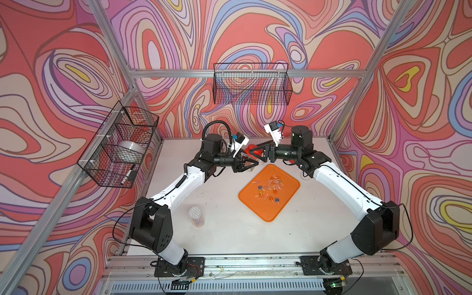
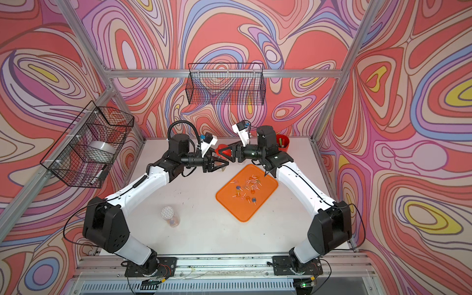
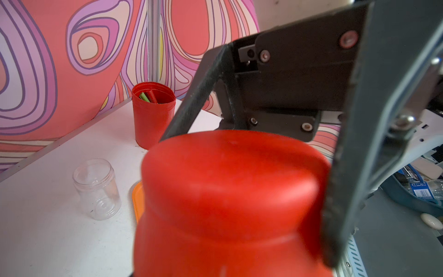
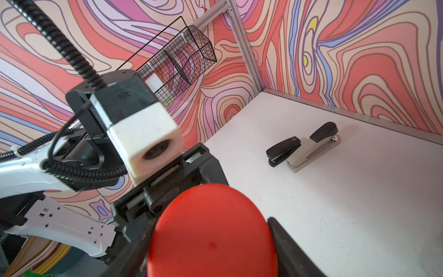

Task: Pour the candies out of the jar
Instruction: Unscrew the lid from the jar.

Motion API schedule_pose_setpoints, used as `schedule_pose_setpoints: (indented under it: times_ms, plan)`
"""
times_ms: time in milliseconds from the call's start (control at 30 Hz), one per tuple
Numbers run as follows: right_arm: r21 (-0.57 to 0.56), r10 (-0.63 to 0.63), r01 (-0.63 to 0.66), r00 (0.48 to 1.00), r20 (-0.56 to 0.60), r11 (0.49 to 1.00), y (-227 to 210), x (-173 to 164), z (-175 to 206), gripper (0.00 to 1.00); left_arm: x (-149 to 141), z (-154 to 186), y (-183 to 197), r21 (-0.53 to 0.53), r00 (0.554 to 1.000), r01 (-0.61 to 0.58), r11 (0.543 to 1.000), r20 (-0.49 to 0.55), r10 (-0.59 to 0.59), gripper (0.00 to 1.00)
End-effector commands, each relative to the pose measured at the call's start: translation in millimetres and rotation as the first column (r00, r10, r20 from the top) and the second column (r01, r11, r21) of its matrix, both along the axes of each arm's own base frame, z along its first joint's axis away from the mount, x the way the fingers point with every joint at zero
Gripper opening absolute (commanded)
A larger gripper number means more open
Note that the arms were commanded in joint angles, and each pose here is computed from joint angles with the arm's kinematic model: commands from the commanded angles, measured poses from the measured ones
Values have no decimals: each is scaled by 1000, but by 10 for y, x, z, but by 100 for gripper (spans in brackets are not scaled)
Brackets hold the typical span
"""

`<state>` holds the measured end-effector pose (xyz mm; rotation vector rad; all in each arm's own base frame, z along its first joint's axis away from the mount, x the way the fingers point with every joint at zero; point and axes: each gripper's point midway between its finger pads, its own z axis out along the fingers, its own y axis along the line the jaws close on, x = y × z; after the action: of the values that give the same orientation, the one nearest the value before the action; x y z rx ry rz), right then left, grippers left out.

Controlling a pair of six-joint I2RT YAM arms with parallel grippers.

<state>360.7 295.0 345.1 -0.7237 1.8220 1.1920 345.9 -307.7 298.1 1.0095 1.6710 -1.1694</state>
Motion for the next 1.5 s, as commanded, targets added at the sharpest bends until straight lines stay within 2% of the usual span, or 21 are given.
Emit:
schedule_pose_setpoints:
  times_ms: [0, 33, 167, 300, 433, 600, 700, 867, 933, 1000, 1100, 1233, 1300, 1367, 1433, 1467]
  plan:
    - [13, 135, -135, 991, -20, 991, 193, -301, 7, 39, -61, 235, -53, -37, 996, 33, 999, 83, -30, 0]
    - [4, 98, -98, 995, -32, 995, 180, -237, -6, 40, -38, 220, -47, -28, 996, 20, 999, 83, -18, 0]
    - [-4, -82, 82, 992, -101, 997, 96, 49, -16, 55, 41, 166, -33, 6, 995, -40, 999, 90, 39, 0]
    - [-14, -270, 271, 949, -161, 963, -52, 300, -27, 62, 151, 98, -22, 42, 989, -116, 992, 101, 111, 0]
    - [-45, -375, 373, 916, -142, 927, -145, 398, -56, 66, 235, 7, -31, 103, 977, -187, 977, 126, 174, 0]
    - [-81, -418, 411, 898, -135, 908, -139, 436, -126, 67, 255, -63, -91, 164, 968, -217, 962, 163, 190, 0]
    - [-100, -416, 405, 899, -138, 909, -100, 440, -189, 67, 259, -73, -116, 173, 967, -219, 960, 168, 190, 0]
    - [-99, -330, 320, 937, -110, 942, -13, 319, -207, 52, 213, -21, -128, 159, 970, -196, 968, 173, 168, 0]
    - [-96, -230, 224, 972, -56, 970, 43, 190, -159, 47, 119, 29, -154, 138, 979, -138, 981, 167, 114, 0]
    - [-60, -77, 76, 997, -14, 995, 100, -9, -74, 44, 21, 94, -169, 94, 989, -60, 994, 139, 47, 0]
    - [4, 98, -98, 995, 23, 995, 92, -251, 59, 42, -129, 233, -159, 23, 992, 58, 998, 107, -60, 0]
    - [24, 161, -162, 986, 41, 986, 31, -342, 125, 40, -216, 306, -140, 14, 988, 91, 996, 125, -92, 0]
    - [21, 143, -144, 989, 35, 989, 28, -299, 117, 42, -223, 317, -135, 16, 988, 91, 996, 127, -92, 0]
    - [14, 90, -90, 996, 10, 996, 12, -189, 89, 48, -211, 315, -131, 19, 989, 83, 996, 125, -84, 0]
    - [-3, 9, -9, 1000, -21, 1000, -32, -55, 51, 61, -182, 294, -130, 27, 990, 67, 997, 124, -70, 0]
    - [-15, -40, 39, 999, -32, 999, -67, 17, 35, 71, -168, 281, -122, 31, 991, 58, 998, 122, -61, 0]
